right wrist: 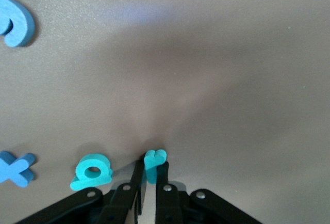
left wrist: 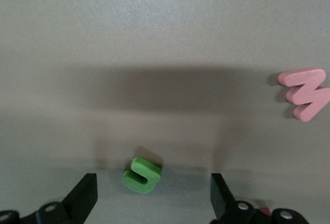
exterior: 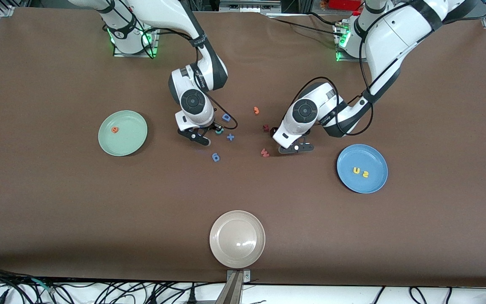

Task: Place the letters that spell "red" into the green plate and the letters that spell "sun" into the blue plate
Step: 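Grasp the teal r with the right gripper while the left gripper returns, then carry the teal r onto the green plate with the right gripper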

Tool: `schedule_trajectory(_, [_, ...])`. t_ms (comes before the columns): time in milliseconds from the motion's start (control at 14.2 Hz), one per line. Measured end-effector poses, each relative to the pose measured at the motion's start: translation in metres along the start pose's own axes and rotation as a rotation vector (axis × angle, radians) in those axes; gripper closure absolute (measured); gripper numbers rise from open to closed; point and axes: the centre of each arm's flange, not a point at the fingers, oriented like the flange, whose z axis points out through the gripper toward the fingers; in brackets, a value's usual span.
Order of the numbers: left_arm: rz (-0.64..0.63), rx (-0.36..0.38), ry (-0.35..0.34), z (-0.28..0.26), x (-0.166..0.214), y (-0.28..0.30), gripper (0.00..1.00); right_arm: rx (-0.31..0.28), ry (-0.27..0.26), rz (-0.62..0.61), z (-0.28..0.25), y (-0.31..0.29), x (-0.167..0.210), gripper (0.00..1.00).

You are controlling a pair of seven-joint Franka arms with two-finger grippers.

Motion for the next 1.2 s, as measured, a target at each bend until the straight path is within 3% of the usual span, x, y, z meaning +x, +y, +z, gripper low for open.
schedule_trajectory(70, [-0.001,0.000,-0.001,0.000,0.000,0.000,0.06,-0.006,-0.004,0.002,-0.002,0.001,0.002,0.89])
schedule_trajectory(423, [-0.001,-0.011,0.006,-0.003,-0.002,0.004,0.59,-0.036,-0.079,-0.011,-0.078,0.049,0.056,0.89])
schedule_trajectory(704, [-0.012,-0.012,0.007,-0.005,0.000,0.002,0.89,-0.029,-0.167,-0.068,-0.134,0.119,0.101,0.89])
schedule_trajectory(775, [-0.018,-0.011,0.007,-0.005,0.003,-0.001,0.92,-0.030,-0.184,-0.086,-0.138,0.135,0.111,0.89])
schedule_trajectory(1198, [-0.044,-0.010,0.036,-0.023,0.018,-0.012,0.92,-0.013,-0.228,-0.265,-0.109,0.246,0.161,0.89])
